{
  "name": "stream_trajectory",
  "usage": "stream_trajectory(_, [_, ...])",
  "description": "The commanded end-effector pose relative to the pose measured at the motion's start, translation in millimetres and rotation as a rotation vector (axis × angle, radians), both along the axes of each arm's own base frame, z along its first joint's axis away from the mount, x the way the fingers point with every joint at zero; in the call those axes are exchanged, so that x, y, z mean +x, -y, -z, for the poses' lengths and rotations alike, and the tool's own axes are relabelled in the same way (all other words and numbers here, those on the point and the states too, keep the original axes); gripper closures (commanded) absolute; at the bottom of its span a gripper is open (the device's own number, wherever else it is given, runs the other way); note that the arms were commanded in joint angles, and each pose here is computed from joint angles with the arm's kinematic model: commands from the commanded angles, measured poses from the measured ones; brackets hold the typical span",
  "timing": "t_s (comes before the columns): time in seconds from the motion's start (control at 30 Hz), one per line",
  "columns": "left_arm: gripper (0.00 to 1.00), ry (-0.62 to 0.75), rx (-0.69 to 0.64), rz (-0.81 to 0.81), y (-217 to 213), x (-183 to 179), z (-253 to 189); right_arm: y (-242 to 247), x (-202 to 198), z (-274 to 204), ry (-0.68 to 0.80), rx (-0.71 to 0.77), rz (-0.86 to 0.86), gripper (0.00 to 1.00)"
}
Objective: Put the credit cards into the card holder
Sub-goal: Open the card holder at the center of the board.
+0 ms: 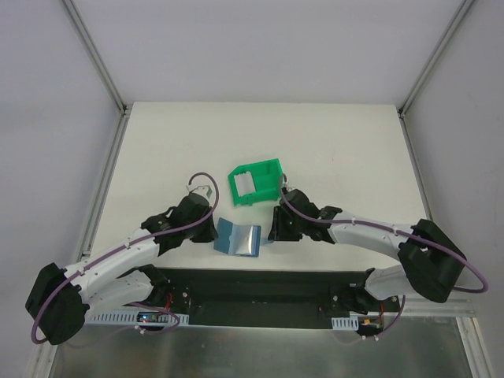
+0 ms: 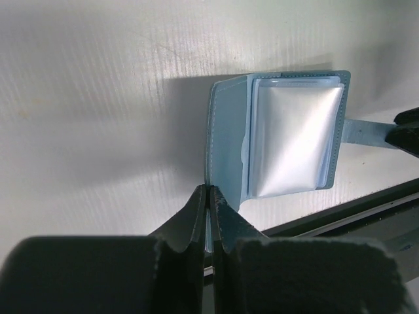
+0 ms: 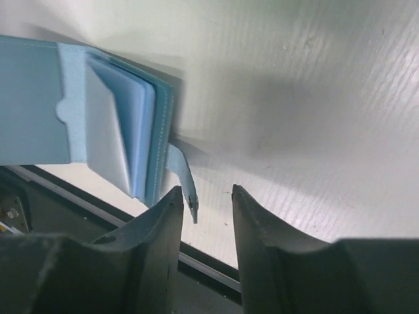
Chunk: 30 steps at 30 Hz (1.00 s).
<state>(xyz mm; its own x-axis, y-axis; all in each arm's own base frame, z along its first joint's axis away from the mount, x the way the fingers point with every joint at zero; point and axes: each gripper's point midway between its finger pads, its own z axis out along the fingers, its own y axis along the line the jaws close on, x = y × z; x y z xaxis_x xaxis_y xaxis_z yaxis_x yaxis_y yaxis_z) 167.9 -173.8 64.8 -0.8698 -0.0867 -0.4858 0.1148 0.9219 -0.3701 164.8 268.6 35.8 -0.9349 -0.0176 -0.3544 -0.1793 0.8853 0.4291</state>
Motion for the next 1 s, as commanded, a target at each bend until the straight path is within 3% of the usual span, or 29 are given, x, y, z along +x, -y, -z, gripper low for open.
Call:
stream_trajectory(0.0, [1.00,-0.029,0.006,-0.044,-6,-6,8,-14,17,-51,0.110,0.084,0.022,0.58])
stream_trajectory(0.1, [1.00,-0.044,0.010,-0.072,-8,-6,12,-19,19,-65,0.138,0.128,0.021,0.50])
stream_trajectory(0.23, [1.00,-0.050,0.002,-0.096,-7,-6,12,-25,22,-83,0.208,0.153,0.032,0.46])
stream_trajectory(0.5, [1.00,-0.030,-0.031,-0.102,-4,-4,3,-67,5,-97,0.200,0.257,-0.130,0.49])
stream_trajectory(0.97, [1.00,-0.034,-0.031,-0.108,-5,-4,5,-71,-1,-43,0.019,0.173,-0.080,0.49])
